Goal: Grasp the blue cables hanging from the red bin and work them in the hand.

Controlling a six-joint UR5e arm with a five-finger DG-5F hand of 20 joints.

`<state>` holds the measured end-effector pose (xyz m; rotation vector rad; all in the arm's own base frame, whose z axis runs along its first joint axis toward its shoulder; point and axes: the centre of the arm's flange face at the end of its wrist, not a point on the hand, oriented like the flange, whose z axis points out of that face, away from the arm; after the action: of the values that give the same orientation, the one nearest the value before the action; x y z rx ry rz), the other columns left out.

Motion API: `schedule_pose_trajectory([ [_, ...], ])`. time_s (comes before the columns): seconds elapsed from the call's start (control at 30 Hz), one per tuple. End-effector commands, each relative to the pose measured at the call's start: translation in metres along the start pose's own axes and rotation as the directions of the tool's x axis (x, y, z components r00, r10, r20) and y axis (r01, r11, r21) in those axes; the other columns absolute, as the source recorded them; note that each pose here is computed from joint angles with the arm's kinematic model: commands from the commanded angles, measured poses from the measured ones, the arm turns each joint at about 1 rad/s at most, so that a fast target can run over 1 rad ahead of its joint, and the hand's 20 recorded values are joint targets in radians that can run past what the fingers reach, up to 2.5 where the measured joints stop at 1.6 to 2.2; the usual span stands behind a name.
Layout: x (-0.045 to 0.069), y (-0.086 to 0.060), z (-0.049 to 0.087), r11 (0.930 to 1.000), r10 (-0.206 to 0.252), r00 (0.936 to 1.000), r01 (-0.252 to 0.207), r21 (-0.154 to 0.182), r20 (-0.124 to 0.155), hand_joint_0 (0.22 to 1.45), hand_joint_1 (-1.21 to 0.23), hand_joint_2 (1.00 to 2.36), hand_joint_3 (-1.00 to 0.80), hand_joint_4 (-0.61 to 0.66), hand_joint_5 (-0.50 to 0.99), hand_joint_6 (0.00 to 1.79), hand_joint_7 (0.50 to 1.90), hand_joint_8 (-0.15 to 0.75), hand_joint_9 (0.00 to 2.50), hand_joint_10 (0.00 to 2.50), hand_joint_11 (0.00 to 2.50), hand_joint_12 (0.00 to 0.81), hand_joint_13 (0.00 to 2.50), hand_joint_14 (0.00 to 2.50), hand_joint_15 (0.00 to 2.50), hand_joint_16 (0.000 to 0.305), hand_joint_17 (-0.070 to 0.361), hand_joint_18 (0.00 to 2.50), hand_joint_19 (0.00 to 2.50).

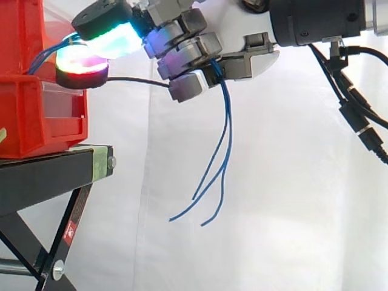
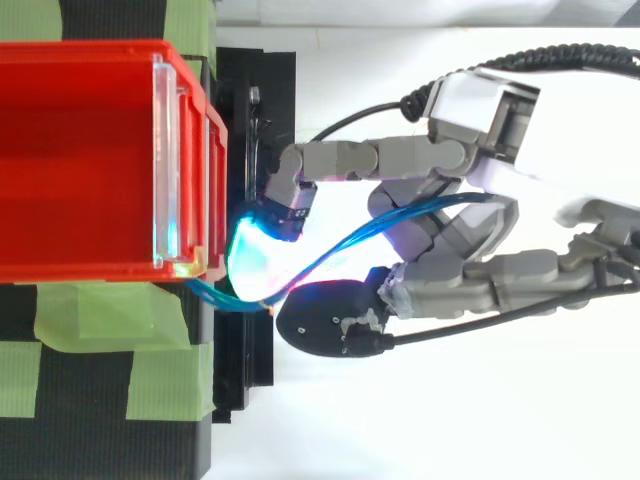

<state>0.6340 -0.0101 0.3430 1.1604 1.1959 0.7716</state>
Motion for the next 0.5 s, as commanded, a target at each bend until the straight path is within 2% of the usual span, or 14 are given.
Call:
schedule_pose_trajectory([
  [0.0, 0.0001, 0.0001, -0.0003, 1.0, -0.002, 1.0, 0.002, 0.001, -0.001, 1.09, -0.69, 1.0, 0.27, 0.23, 0.19, 0.96, 1.16, 0.277, 1.05, 2.5, 2.5, 0.411, 1.28, 2.5, 1.82, 0.041, 0.093, 1.34, 1.13],
  [0.03, 0.0001, 0.0001, -0.0003, 1.0, -0.002, 1.0, 0.002, 0.001, -0.001, 1.09, -0.69, 1.0, 0.29, 0.24, 0.15, 1.04, 1.14, 0.277, 1.05, 2.5, 2.5, 0.411, 1.28, 2.5, 1.82, 0.041, 0.093, 1.34, 1.13],
  [0.07, 0.0001, 0.0001, -0.0003, 1.0, -0.002, 1.0, 0.002, 0.001, -0.001, 1.07, -0.71, 1.0, 0.3, 0.26, 0.06, 1.23, 1.06, 0.277, 1.05, 2.5, 2.5, 0.411, 1.28, 2.5, 1.82, 0.041, 0.093, 1.34, 1.13],
  [0.1, 0.0001, 0.0001, -0.0003, 1.0, -0.002, 1.0, 0.002, 0.001, -0.001, 1.0, -0.73, 1.08, 0.28, 0.28, 0.05, 1.25, 1.05, 0.277, 1.05, 2.5, 2.5, 0.411, 1.28, 2.5, 1.82, 0.041, 0.093, 1.34, 1.13],
  [0.2, 0.0001, 0.0001, -0.0003, 1.0, -0.002, 1.0, 0.002, 0.001, -0.001, 0.94, -0.75, 1.0, 0.19, 0.31, 0.01, 1.29, 1.02, 0.277, 1.05, 2.5, 2.5, 0.411, 1.28, 2.5, 1.82, 0.041, 0.093, 1.34, 1.13],
  [0.3, 0.0002, 0.0005, 0.0001, 1.0, 0.001, 1.0, -0.001, -0.003, 0.0, 0.86, -0.71, 1.01, -0.05, 0.31, 0.01, 1.28, 1.02, 0.277, 1.05, 2.5, 2.5, 0.411, 1.28, 2.5, 1.82, 0.041, 0.093, 1.34, 1.13],
  [0.37, 0.0002, 0.0005, 0.0001, 1.0, 0.001, 1.0, -0.001, -0.003, 0.0, 0.82, -0.68, 1.02, -0.33, 0.28, 0.07, 1.16, 1.09, 0.277, 1.05, 2.5, 2.5, 0.411, 1.28, 2.5, 1.82, 0.041, 0.093, 1.34, 1.13],
  [0.47, 0.0005, -0.0006, 0.0001, 1.0, -0.002, 1.0, 0.002, 0.001, -0.001, 0.81, -0.65, 1.02, -0.49, 0.28, 0.13, 1.02, 1.12, 0.277, 1.05, 2.5, 2.5, 0.411, 1.28, 2.5, 1.82, 0.041, 0.093, 1.34, 1.13],
])
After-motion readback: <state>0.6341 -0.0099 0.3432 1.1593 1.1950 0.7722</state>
